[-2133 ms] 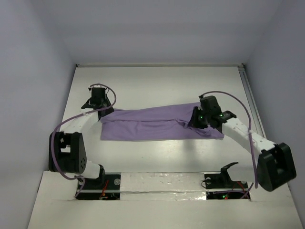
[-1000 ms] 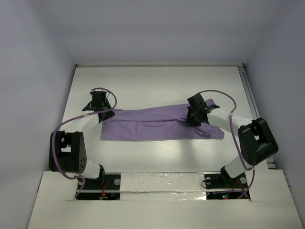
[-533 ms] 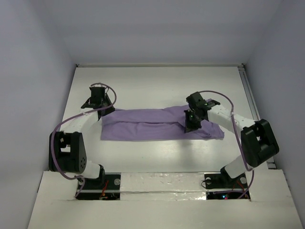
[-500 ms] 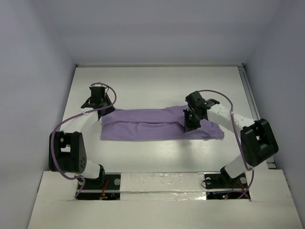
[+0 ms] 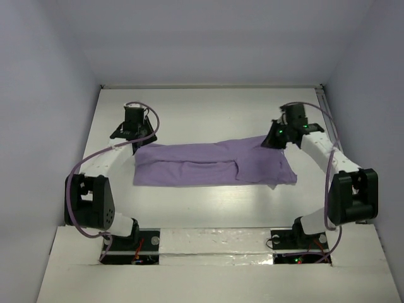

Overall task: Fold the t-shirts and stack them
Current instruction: Fold the other side of the tshirt into a rectangle, then rotate the tshirt 90 degrees

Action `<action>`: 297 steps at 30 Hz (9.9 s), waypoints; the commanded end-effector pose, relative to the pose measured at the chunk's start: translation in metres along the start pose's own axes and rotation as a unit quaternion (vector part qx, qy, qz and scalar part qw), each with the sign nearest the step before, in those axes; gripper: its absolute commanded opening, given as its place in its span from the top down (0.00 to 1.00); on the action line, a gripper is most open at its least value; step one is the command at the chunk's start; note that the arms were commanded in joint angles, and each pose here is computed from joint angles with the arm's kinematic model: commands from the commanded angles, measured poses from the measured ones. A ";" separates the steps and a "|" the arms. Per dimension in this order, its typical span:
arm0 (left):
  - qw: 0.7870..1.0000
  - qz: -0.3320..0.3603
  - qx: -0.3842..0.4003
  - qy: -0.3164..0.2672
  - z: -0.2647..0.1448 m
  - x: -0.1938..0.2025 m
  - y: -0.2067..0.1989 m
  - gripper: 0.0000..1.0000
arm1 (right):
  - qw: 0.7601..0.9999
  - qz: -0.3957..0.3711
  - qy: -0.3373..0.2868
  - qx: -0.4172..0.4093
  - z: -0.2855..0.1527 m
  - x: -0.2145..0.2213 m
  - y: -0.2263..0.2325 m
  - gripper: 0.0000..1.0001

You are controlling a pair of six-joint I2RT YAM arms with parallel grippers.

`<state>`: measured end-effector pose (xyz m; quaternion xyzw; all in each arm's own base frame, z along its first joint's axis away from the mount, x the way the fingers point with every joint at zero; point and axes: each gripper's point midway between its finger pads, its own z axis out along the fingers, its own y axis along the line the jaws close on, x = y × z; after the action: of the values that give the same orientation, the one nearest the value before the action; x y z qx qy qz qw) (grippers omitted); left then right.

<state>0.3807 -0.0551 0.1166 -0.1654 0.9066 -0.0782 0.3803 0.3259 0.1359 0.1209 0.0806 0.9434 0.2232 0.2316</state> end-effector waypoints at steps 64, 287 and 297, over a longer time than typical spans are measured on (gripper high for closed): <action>0.996 -0.058 -0.050 0.041 0.066 -0.004 0.071 1.00 | 0.980 0.123 -0.148 0.052 0.057 -0.151 -0.134 1.00; 0.963 -0.025 0.072 0.259 -0.097 0.219 -0.016 0.55 | 0.979 0.120 0.144 -0.075 0.032 0.255 0.039 0.86; 0.921 0.004 0.149 0.360 -0.127 0.278 -0.032 0.58 | 0.992 0.101 0.075 0.021 -0.009 0.239 -0.010 1.00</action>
<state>0.1260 -0.1715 0.0228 -0.0813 0.9658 -0.2363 0.0691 0.1201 0.2152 0.0368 0.1612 0.9300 0.3042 0.1285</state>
